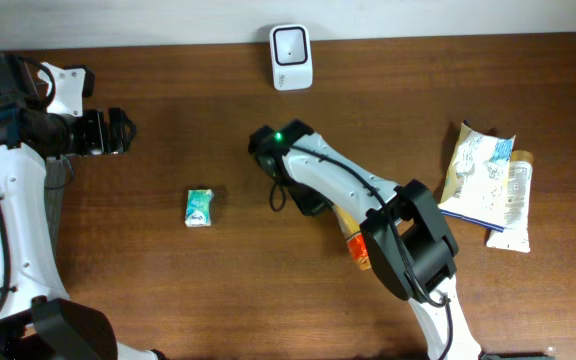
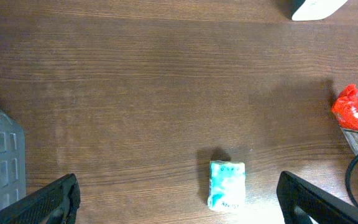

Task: Scan the item barcode
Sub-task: 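Lift the spaghetti pack upright with the right gripper toward the scanner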

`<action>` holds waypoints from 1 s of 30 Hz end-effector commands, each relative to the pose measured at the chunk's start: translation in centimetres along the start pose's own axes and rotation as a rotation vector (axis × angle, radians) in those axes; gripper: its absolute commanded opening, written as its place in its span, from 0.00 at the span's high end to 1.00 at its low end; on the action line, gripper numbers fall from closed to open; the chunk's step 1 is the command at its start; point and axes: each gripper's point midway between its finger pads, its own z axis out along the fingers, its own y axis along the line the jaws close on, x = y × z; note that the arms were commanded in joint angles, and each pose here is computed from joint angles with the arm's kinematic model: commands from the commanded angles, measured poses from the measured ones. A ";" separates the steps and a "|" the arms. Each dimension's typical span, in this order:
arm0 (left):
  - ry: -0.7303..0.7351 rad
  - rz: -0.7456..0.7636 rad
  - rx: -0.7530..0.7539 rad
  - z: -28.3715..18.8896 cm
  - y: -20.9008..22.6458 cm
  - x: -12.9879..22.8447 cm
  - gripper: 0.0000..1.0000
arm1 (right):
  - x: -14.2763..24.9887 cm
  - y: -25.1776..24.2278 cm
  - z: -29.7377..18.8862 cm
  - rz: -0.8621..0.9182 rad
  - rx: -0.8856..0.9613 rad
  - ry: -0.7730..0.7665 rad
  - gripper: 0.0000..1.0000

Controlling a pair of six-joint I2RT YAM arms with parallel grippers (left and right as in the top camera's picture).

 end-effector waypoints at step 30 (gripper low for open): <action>-0.011 0.021 0.008 -0.3 -0.2 -0.2 0.01 | -5.1 -1.2 -1.2 0.176 -1.033 -0.159 0.95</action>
